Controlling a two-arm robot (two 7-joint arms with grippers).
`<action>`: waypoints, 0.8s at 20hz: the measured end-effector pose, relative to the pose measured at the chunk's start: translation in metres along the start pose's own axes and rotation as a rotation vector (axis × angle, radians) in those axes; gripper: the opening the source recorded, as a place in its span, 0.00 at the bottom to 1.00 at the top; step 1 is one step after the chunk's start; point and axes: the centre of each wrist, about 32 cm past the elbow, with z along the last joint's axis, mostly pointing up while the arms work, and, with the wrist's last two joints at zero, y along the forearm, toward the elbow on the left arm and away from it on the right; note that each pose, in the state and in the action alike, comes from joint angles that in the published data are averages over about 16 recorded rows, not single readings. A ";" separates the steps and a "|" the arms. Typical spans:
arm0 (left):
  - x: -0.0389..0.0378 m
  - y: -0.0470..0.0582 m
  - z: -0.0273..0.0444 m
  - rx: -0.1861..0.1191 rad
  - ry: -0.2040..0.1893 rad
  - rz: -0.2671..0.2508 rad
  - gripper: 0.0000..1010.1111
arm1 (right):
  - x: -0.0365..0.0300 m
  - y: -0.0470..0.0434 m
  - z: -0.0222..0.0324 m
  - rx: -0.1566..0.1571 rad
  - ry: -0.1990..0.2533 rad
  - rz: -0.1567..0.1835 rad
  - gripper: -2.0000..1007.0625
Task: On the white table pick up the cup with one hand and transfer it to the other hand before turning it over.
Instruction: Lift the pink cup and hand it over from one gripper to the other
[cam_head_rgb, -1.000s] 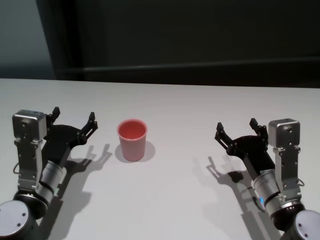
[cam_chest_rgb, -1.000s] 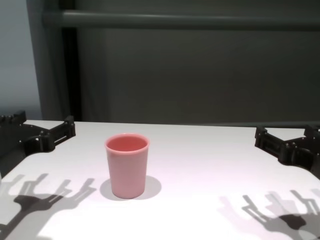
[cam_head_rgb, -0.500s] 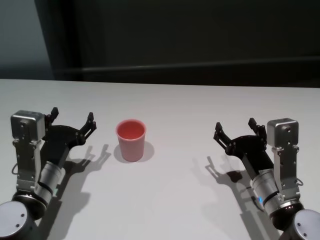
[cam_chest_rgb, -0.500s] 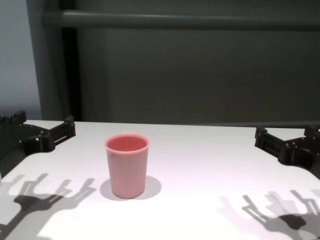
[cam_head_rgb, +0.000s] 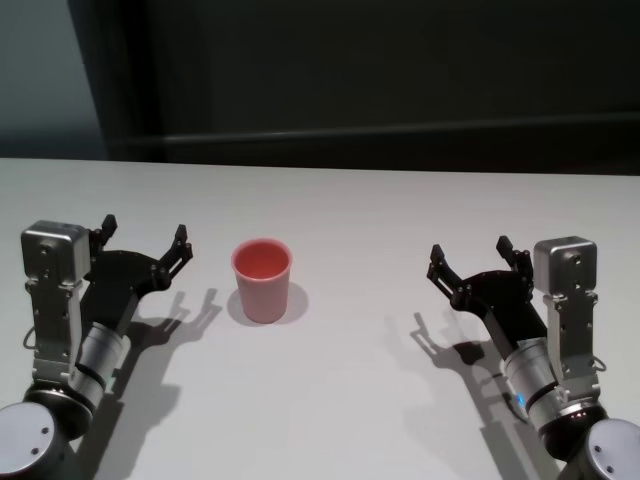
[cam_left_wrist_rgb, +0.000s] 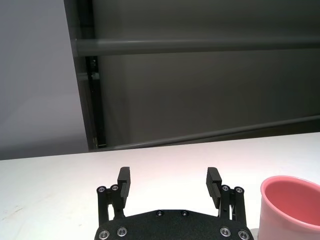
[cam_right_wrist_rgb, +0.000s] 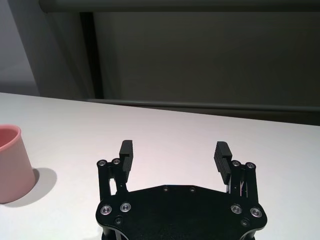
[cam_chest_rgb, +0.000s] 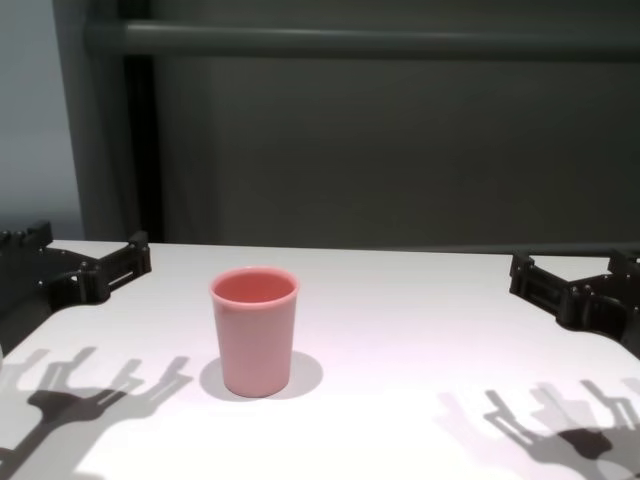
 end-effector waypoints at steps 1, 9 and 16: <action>0.0000 0.000 0.0000 0.000 0.000 0.000 0.99 | 0.0000 0.0000 0.0000 0.000 0.000 0.000 0.99; 0.0000 0.000 0.0000 0.000 0.000 0.000 0.99 | 0.0000 0.0000 0.0000 0.000 0.000 0.000 0.99; 0.0000 0.000 0.0000 0.000 0.000 0.000 0.99 | 0.0000 0.0000 0.0000 0.000 0.000 0.000 0.99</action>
